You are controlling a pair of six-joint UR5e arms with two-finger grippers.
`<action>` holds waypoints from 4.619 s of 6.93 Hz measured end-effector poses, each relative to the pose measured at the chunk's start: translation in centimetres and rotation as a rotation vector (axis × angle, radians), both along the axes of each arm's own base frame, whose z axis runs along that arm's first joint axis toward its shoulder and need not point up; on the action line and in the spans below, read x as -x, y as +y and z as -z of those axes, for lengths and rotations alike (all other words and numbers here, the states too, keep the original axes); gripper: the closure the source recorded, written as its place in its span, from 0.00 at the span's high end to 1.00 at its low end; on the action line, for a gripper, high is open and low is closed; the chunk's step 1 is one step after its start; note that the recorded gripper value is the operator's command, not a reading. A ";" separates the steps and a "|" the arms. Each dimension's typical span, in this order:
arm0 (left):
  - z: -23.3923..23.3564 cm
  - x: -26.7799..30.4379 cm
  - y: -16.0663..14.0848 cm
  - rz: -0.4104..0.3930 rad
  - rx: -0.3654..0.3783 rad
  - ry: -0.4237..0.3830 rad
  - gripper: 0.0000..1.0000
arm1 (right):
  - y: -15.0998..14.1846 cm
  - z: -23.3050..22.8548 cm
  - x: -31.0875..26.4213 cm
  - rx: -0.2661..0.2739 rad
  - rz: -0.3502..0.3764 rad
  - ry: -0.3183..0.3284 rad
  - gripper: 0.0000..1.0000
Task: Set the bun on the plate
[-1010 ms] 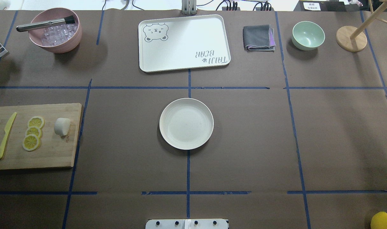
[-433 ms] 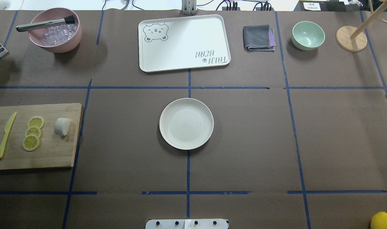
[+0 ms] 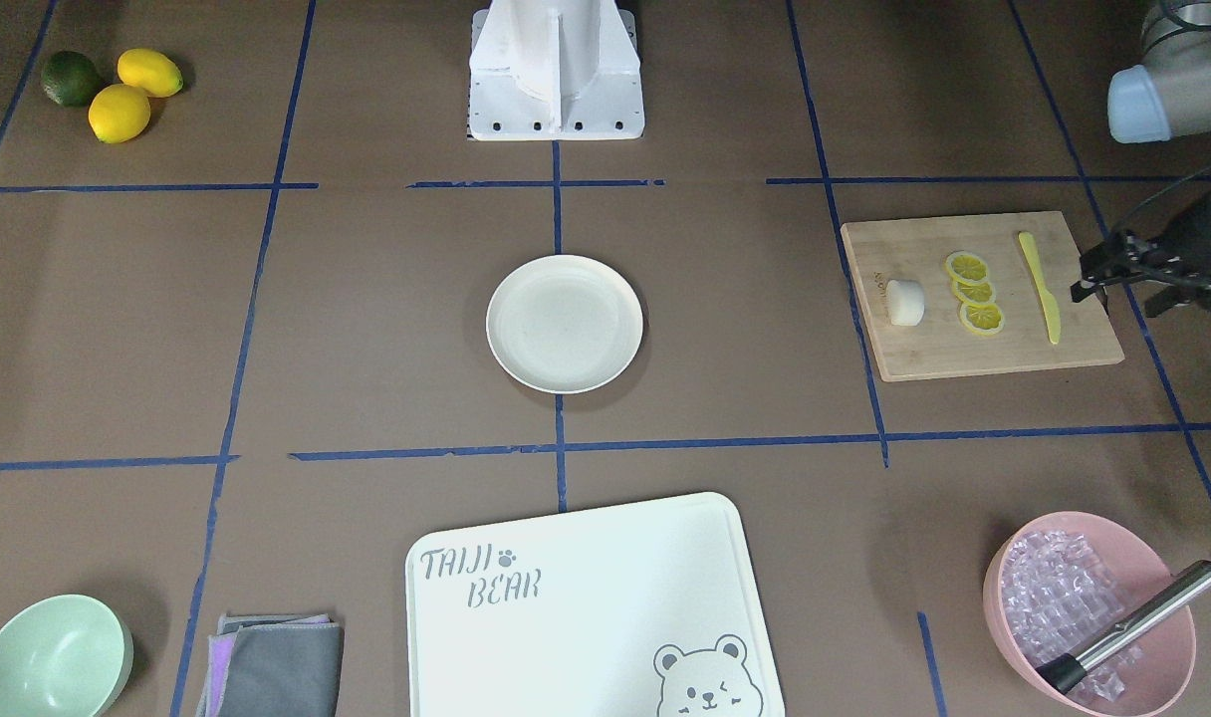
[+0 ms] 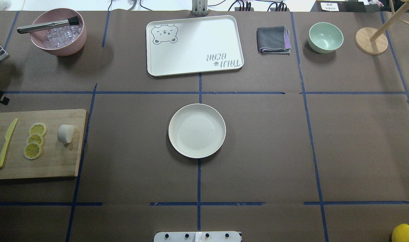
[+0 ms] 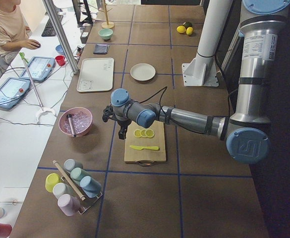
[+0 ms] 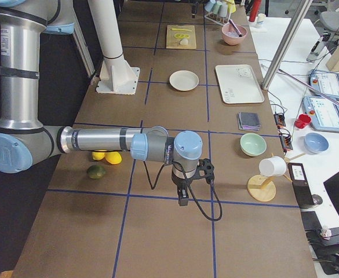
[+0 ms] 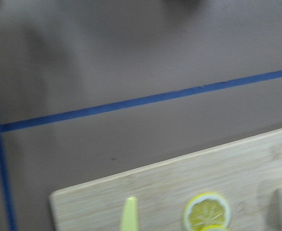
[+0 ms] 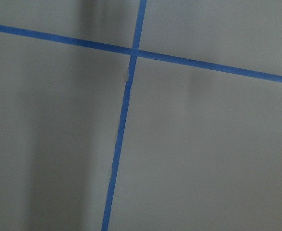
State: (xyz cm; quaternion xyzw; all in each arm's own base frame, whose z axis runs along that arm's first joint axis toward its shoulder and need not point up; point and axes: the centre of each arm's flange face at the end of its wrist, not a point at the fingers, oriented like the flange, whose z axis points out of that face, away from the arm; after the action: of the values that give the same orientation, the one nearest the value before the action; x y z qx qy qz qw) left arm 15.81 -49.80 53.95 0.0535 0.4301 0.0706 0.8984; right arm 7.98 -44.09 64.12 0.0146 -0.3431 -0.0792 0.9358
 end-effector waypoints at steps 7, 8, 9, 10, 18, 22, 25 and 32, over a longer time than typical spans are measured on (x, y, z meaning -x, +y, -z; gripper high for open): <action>4.5 -16.8 6.9 0.068 0.036 -0.047 0.37 | 0.0 -0.1 0.0 -0.004 0.006 0.001 1.00; 4.3 -17.0 7.0 0.069 0.037 -0.054 0.31 | 0.1 -0.2 0.0 -0.003 0.007 0.001 1.00; 4.3 -17.0 7.0 0.070 0.037 -0.056 0.29 | 0.1 -0.2 0.0 -0.003 0.007 0.001 1.00; 4.6 -17.0 7.0 0.070 0.037 -0.056 0.29 | 0.1 -0.2 0.0 -0.003 0.007 0.001 1.00; 35.1 -39.4 4.9 0.233 0.241 -0.043 0.34 | 0.3 -0.3 0.0 0.004 0.003 0.000 1.00; 35.2 -47.0 6.5 0.237 0.213 -0.015 1.00 | 0.3 -0.4 0.0 0.005 0.002 0.000 1.00; 36.0 -46.2 6.9 0.215 0.192 0.005 1.00 | 0.3 -0.2 0.0 0.005 0.000 0.000 1.00; 17.9 -2.4 1.1 -0.186 -0.052 -0.154 1.00 | 0.2 -0.4 0.1 0.010 0.000 -0.001 1.00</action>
State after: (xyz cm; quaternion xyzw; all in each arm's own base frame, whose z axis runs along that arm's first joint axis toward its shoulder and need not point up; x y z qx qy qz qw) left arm 18.18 -48.73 36.02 0.0310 0.3608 0.1685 0.9168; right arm 7.91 -43.89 64.51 0.0100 -0.3441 -0.0777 0.9357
